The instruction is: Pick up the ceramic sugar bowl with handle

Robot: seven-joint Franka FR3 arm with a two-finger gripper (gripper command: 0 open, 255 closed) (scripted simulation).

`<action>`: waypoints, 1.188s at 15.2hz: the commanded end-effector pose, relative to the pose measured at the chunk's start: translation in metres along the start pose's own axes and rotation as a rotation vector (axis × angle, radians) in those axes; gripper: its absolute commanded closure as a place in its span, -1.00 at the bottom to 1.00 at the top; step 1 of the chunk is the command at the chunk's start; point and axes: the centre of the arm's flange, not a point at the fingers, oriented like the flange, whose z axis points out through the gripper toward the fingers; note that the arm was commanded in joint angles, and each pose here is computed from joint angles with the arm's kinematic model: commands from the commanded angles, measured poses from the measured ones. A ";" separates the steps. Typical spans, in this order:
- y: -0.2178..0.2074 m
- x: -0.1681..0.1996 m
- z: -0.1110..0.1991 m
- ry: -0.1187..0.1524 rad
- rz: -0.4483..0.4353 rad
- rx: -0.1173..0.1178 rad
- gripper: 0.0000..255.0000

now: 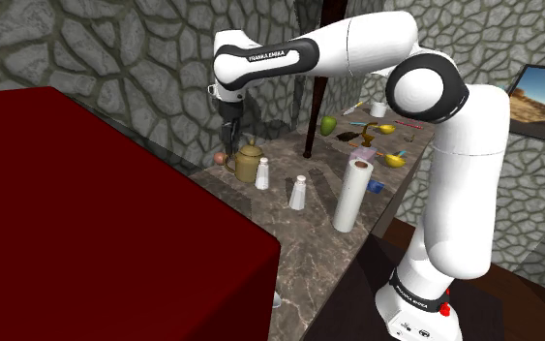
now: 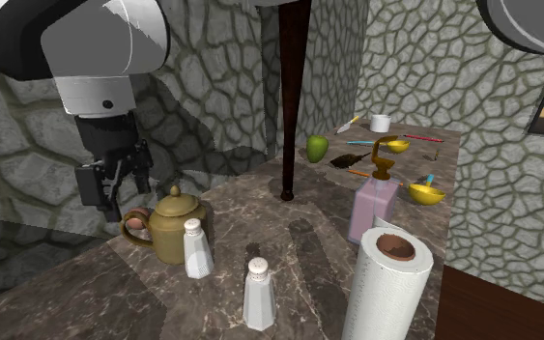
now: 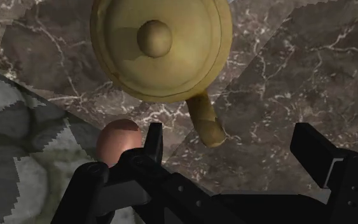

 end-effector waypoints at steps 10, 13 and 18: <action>0.005 0.026 0.057 -0.019 -0.048 0.010 -1.00; 0.005 0.026 0.057 -0.019 -0.048 0.010 1.00; 0.005 0.026 0.057 -0.019 -0.048 0.010 1.00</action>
